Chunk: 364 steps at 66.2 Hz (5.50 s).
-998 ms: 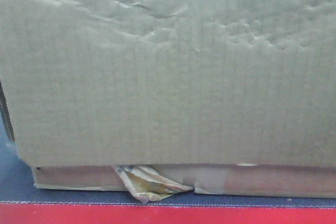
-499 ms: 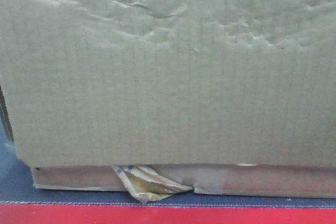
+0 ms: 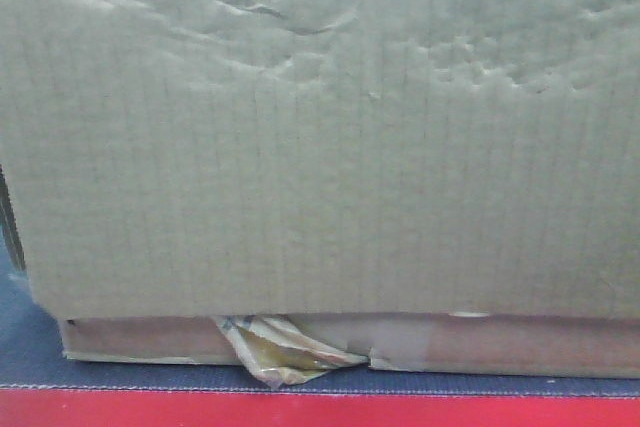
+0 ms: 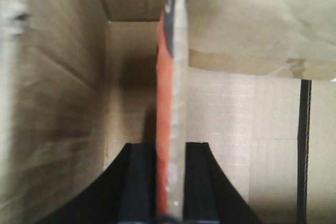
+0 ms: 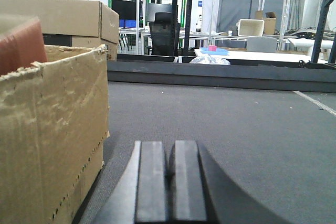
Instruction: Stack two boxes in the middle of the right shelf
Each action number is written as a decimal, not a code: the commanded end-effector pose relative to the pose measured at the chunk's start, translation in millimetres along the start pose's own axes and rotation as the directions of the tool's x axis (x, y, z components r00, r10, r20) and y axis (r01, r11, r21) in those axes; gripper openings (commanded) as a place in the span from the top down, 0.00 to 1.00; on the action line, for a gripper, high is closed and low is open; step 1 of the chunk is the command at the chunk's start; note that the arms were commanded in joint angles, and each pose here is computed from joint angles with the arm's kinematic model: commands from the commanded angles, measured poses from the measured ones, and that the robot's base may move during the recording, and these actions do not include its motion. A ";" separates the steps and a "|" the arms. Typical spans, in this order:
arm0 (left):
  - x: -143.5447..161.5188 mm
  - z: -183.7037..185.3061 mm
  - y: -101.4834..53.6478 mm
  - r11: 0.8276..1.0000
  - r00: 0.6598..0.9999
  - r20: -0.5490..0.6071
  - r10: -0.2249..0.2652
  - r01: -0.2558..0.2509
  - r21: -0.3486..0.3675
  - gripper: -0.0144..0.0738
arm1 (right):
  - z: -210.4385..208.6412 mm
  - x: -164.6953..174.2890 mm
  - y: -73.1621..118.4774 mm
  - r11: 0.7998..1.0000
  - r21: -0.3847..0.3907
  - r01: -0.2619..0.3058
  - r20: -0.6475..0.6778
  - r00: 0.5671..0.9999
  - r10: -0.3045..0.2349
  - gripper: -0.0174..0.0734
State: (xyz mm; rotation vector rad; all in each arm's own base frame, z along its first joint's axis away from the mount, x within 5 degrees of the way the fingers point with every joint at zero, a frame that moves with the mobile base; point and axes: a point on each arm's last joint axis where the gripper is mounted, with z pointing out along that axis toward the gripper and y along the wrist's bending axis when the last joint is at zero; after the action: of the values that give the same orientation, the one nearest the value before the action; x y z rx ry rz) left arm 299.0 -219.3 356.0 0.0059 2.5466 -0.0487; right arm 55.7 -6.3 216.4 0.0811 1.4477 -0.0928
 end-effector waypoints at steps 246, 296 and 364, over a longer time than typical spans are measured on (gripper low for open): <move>6.3 6.7 71.1 1.000 0.980 -0.197 0.021 -0.022 -0.001 0.48 | 104.2 -91.4 -1.0 1.000 0.019 -0.010 -0.803 0.596 0.022 0.99; 6.3 6.7 71.1 1.000 0.980 -0.197 0.021 -0.022 -0.001 0.48 | 205.1 -166.6 30.7 0.991 0.136 -0.012 -0.876 0.466 0.126 0.99; 6.3 6.7 71.1 1.000 0.980 -0.197 0.021 -0.022 -0.001 0.48 | 244.7 -96.2 112.9 0.992 -0.039 -0.119 -0.980 0.200 -0.015 0.48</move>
State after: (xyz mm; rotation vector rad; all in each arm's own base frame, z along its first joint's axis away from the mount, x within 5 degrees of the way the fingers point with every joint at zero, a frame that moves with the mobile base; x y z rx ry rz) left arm 301.2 -147.5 341.7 0.0327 2.7514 -0.0238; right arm 302.1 80.4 348.3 0.1073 2.7828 0.1449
